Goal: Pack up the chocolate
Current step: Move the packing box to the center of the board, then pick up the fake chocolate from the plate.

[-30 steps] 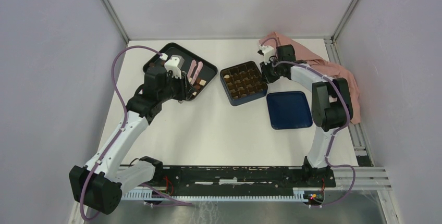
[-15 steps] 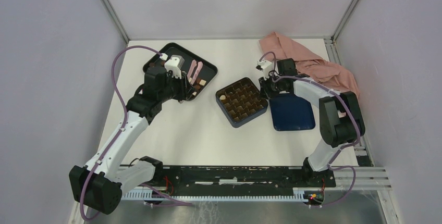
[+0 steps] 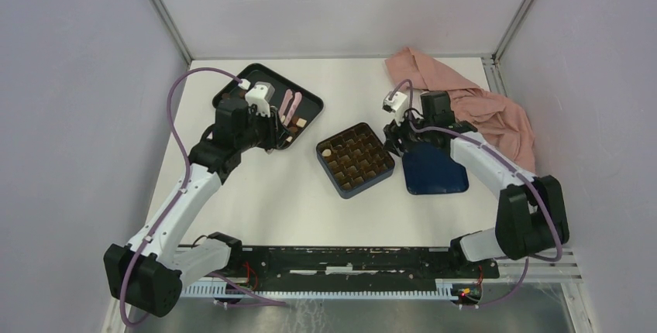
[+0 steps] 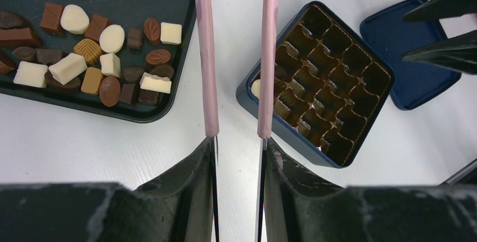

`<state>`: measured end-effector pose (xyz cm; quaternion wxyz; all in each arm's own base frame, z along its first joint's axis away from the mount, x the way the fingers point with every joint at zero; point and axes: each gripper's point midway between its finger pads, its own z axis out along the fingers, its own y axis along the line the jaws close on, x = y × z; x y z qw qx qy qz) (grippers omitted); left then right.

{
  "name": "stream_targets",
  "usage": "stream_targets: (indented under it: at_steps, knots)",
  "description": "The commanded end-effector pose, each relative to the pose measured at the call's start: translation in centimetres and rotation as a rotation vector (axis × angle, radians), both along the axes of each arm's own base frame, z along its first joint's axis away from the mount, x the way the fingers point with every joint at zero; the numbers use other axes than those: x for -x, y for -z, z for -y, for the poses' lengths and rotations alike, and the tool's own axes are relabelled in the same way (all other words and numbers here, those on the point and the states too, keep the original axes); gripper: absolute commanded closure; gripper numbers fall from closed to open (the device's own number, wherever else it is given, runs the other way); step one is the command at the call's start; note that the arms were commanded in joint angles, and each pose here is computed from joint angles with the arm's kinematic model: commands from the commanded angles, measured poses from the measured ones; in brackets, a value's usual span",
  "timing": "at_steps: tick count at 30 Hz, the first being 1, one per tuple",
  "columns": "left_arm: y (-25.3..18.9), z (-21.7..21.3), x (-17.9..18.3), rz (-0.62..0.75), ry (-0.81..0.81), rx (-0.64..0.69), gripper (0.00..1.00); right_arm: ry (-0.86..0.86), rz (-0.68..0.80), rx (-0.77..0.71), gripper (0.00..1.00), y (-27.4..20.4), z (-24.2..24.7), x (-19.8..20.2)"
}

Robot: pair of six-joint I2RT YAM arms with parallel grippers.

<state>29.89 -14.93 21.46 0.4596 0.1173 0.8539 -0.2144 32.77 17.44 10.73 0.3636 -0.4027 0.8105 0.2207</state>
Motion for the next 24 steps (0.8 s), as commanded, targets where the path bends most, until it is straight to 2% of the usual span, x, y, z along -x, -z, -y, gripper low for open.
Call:
stream_targets:
  at_steps: [1,7,11,15,17,24]
  knots:
    - [-0.6,0.1,-1.0,0.064,0.047,-0.023,0.61,-0.152,0.228,-0.05,0.38,-5.1,-1.0,0.5]
    - [1.1,-0.1,-1.9,-0.022,0.041,-0.019,0.61,-0.398,0.273,-0.259,0.38,-9.8,-4.5,3.6]
    - [2.1,-1.2,-3.0,-0.128,-0.013,-0.033,0.61,-0.455,0.206,-0.345,0.38,-11.8,-5.8,4.0]
    - [3.6,-3.7,-4.2,-0.215,-0.11,-0.067,0.6,-0.436,0.199,-0.265,0.37,-9.0,-4.7,4.2]
    - [4.6,-5.1,-4.8,-0.257,-0.16,-0.089,0.6,-0.42,0.19,-0.27,0.37,-7.5,-4.5,4.9]
    - [6.8,-9.8,-7.6,-0.376,-0.302,-0.091,0.6,-0.392,0.14,-0.197,0.38,-5.5,-3.9,3.8]
